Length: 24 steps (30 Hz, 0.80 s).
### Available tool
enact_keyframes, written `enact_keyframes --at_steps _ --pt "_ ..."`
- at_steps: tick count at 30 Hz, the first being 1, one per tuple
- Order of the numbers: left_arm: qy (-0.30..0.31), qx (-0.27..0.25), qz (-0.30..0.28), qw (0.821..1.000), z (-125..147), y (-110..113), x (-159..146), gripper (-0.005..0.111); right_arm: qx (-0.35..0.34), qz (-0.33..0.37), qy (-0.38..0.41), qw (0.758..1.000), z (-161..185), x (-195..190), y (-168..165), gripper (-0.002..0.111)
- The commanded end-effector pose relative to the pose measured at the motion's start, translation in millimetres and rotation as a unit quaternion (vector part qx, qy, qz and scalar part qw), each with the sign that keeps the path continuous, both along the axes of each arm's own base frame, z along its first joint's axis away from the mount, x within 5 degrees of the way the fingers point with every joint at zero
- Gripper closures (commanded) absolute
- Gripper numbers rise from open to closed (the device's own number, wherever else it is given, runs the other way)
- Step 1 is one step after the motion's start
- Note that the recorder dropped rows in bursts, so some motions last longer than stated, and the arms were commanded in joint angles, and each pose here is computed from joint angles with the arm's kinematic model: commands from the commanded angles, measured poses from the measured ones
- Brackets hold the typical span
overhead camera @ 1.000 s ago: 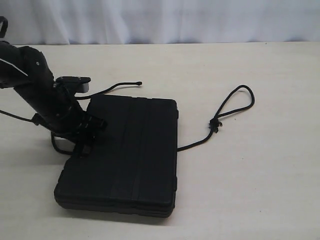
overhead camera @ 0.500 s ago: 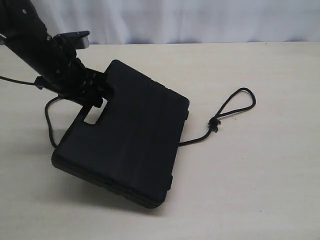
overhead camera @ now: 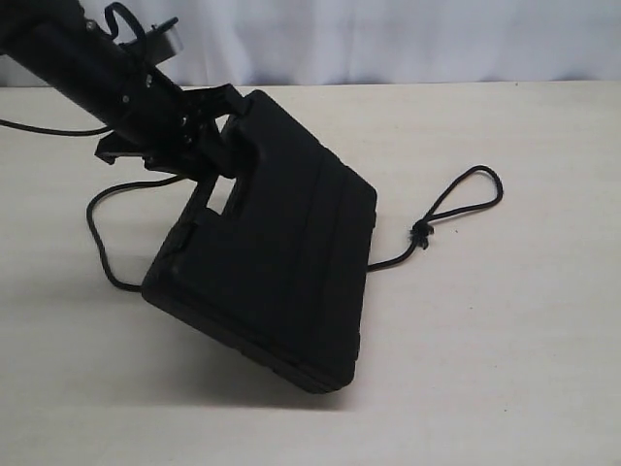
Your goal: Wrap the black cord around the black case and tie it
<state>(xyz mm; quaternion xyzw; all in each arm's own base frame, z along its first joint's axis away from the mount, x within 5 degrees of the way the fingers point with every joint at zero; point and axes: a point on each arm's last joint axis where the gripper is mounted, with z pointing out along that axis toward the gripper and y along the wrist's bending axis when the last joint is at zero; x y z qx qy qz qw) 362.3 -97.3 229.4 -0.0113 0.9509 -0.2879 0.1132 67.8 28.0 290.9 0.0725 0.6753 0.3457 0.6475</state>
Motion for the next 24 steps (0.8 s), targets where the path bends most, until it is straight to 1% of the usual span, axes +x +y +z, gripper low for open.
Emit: enact_keyframes --at_steps 1,4,7,9,11,12,13,16,19,21,24 --pt "-0.023 -0.067 0.019 0.997 18 -8 4 0.107 -0.072 0.066 0.039 0.994 11 27 25 0.091" --pt "-0.022 -0.080 0.024 0.996 20 -10 4 0.107 -0.146 0.127 0.052 0.980 12 45 53 0.078" --pt "-0.020 -0.091 0.029 0.995 21 -11 4 0.107 -0.242 0.187 0.033 0.952 9 56 82 0.057" --pt "-0.021 -0.098 0.031 0.994 22 -12 5 0.107 -0.331 0.227 -0.003 0.916 2 61 101 0.041" --pt "-0.024 -0.099 0.027 0.994 22 -12 5 0.107 -0.389 0.257 -0.024 0.884 -6 64 115 0.027" --pt "-0.025 -0.099 0.026 0.994 22 -12 5 0.107 -0.407 0.268 -0.029 0.873 -9 66 122 0.022" --pt "-0.025 -0.099 0.026 0.994 22 -12 5 0.107 -0.411 0.275 -0.027 0.869 -11 67 127 0.020" --pt "-0.026 -0.099 0.026 0.994 22 -12 5 0.107 -0.427 0.290 -0.012 0.856 -18 73 136 0.020" --pt "-0.027 -0.099 0.027 0.994 22 -12 5 0.107 -0.448 0.294 -0.026 0.844 -18 76 140 0.021" --pt "-0.026 -0.103 0.029 0.994 23 -12 5 0.107 -0.459 0.289 -0.043 0.839 -16 77 140 0.024" --pt "-0.027 -0.112 0.034 0.993 24 -13 6 0.107 -0.460 0.273 -0.057 0.843 -13 80 139 0.030"
